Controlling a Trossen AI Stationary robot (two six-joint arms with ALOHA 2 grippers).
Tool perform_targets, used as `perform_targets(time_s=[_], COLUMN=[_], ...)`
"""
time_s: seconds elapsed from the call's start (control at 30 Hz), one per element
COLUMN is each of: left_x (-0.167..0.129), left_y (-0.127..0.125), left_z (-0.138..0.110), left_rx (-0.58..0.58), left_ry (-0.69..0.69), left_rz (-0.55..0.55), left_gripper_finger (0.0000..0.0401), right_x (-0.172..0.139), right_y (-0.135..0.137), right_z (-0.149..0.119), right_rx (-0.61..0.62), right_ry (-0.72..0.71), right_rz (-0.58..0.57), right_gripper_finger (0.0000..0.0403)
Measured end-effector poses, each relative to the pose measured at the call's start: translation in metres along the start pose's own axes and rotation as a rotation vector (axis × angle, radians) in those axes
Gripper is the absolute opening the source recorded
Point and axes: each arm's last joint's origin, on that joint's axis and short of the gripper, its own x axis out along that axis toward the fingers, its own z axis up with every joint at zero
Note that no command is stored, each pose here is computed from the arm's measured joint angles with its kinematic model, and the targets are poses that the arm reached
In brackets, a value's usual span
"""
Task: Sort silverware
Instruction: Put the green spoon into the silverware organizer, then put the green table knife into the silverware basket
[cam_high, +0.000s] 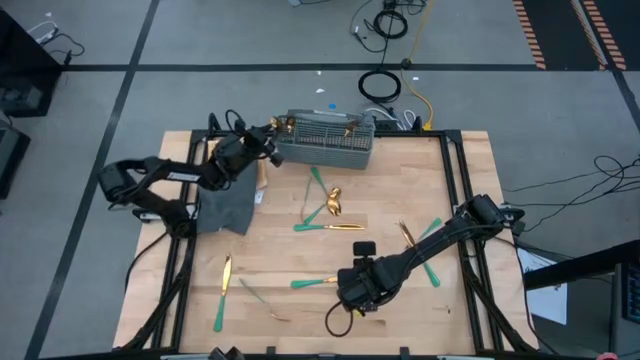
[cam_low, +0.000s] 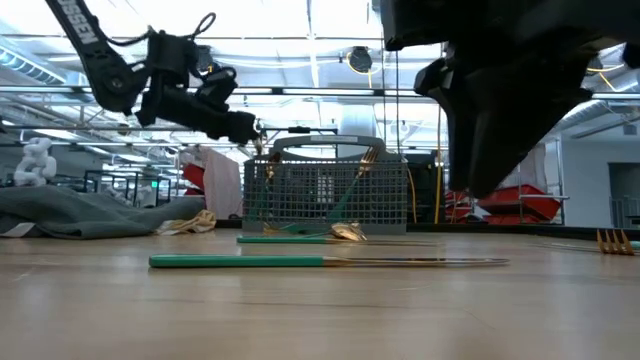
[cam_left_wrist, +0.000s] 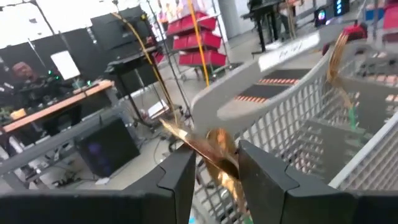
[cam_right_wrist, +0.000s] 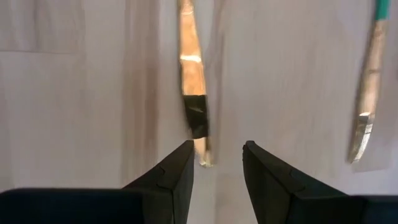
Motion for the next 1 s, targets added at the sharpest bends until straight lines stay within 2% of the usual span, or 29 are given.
perform_targets(time_s=[0.23,0.33,0.5,0.7,1.0], left_x=[-0.018,-0.03,-0.054,-0.078,-0.108], left_y=[0.005,0.003,-0.006,-0.008,-0.019], left_z=[0.022,0.029,0.036,0.044,0.048], left_rx=[-0.006,-0.038,0.009,0.051,0.059], left_ry=[-0.002,0.024,0.103,0.15,0.181], left_rz=[0.049,0.008,-0.102,-0.09,-0.231], left_gripper_finger=[0.0126,0.0126,0.0126,0.0126,0.0126], right_x=[0.0,0.0,0.0,0.0,0.0], right_y=[-0.001,-0.001,-0.001,-0.001,0.001], right_z=[0.001,0.001,0.001,0.001,0.0], right_rx=[-0.007,-0.005,-0.006,-0.007,-0.008], right_ry=[-0.007,-0.008,-0.006,-0.006,-0.007], right_rz=[-0.001,0.0,0.002,0.002,0.003], right_gripper_finger=[0.0128,0.0128,0.0128,0.0128,0.0128])
